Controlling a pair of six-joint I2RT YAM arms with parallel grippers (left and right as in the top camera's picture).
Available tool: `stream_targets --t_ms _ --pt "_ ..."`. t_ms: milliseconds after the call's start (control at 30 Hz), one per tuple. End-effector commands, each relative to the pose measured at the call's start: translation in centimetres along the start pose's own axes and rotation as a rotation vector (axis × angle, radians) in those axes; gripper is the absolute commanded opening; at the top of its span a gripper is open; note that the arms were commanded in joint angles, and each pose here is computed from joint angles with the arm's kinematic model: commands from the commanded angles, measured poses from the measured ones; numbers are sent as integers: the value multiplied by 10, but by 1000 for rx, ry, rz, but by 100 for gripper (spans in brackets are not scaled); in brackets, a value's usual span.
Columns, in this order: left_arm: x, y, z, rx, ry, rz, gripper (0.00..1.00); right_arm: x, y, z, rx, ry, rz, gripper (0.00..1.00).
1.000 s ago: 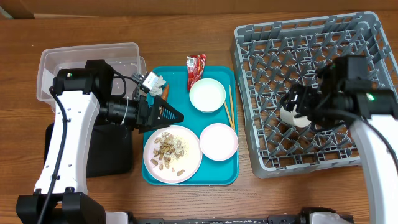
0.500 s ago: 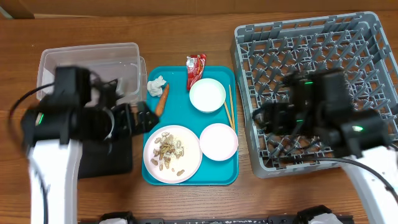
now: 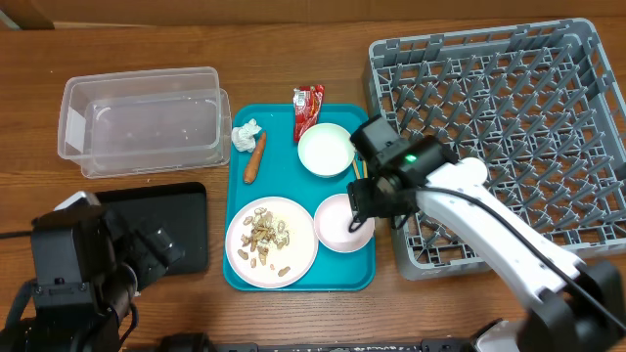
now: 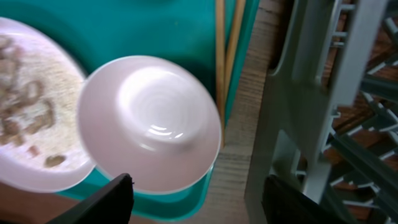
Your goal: Sort waste into correct bins and load items into the dishwasher
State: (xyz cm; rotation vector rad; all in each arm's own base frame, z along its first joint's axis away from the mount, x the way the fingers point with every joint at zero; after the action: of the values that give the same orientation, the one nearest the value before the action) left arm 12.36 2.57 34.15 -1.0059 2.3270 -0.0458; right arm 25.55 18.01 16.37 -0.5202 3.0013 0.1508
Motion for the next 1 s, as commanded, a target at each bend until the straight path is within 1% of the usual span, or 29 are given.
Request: stream_targets --t_ms 0,133,167,233,400,533,667,733,833,967 --pt "-7 7 -3 -65 -56 -35 100 -2 -7 20 67 43 24 68" --pt "-8 7 -2 -66 -53 -35 100 1 -5 44 51 126 5 69" --pt "-8 6 -1 -62 -52 -36 100 3 -4 50 38 147 7 68" --pt "-10 4 -1 -54 -62 -38 100 4 -3 57 29 168 9 56" --pt "-13 2 -1 -42 -76 -42 100 4 -2 61 20 167 10 52" --pt "-13 2 -1 -42 -76 -42 100 4 6 63 -51 167 14 42" --pt "-13 2 -1 -42 -76 -42 100 7 7 71 -59 165 43 34" --pt "-13 2 -1 -42 -76 -42 100 10 6 74 -54 172 56 25" --pt "-13 2 -1 -42 -76 -42 100 9 6 73 -53 163 58 16" --pt "-13 2 -1 -42 -76 -42 100 4 7 60 -47 151 55 11"
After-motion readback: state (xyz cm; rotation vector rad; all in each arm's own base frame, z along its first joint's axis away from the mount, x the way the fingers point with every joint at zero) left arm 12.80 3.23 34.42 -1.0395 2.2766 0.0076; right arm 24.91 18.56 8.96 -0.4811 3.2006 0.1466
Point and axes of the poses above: each gripper's point midway between its finger pads, its own z axis out along the fingers, its own y axis along the line the jaws close on, x = y × z, the point moved 6 cm from there along -z, back along the fingers, and after that the axes turned 9 degrees about -z, right-handed, at the moved point
